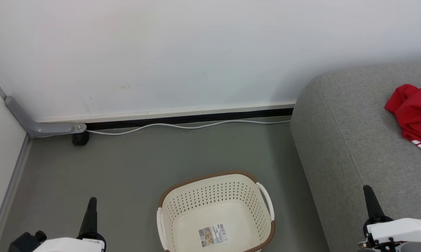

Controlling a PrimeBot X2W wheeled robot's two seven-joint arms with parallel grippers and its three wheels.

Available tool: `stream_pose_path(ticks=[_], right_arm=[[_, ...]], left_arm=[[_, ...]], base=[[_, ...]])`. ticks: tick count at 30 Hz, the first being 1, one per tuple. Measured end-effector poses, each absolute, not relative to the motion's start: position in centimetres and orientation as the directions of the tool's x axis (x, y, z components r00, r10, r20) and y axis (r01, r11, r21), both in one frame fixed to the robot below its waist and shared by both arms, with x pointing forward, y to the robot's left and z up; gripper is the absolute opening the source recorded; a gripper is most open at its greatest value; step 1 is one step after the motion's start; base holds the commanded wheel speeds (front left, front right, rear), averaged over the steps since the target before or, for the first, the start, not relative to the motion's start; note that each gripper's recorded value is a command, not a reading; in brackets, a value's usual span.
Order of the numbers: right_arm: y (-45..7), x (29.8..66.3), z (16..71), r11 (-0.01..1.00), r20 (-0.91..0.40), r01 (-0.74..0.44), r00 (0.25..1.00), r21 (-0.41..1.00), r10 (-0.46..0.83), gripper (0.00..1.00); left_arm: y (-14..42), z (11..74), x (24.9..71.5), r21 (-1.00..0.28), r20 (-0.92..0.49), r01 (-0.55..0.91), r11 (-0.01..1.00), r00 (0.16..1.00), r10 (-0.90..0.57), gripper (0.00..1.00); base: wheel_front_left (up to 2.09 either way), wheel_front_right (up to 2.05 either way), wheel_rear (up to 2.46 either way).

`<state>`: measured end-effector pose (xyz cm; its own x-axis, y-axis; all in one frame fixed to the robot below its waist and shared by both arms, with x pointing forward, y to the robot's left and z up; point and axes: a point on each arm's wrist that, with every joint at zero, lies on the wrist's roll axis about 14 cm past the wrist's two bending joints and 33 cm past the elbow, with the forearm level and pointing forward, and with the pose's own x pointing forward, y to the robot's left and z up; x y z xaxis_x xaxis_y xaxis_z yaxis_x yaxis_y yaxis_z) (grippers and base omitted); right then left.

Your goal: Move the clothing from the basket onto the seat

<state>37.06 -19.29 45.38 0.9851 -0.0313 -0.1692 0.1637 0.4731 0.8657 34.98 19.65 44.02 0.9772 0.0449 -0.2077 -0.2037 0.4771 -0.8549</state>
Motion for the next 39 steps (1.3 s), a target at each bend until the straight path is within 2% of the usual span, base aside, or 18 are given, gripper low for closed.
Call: stream_pose_path(ticks=[39], right_arm=[[-20.3, 37.6, 47.7, 0.045, -0.095, 0.096, 0.995, 0.994, -0.029, 0.00]], left_arm=[[18.8, 47.0, 37.0, -0.992, -0.116, -0.116, 0.045, 0.993, -0.018, 0.00]], base=[[0.00, 0.00, 0.00]])
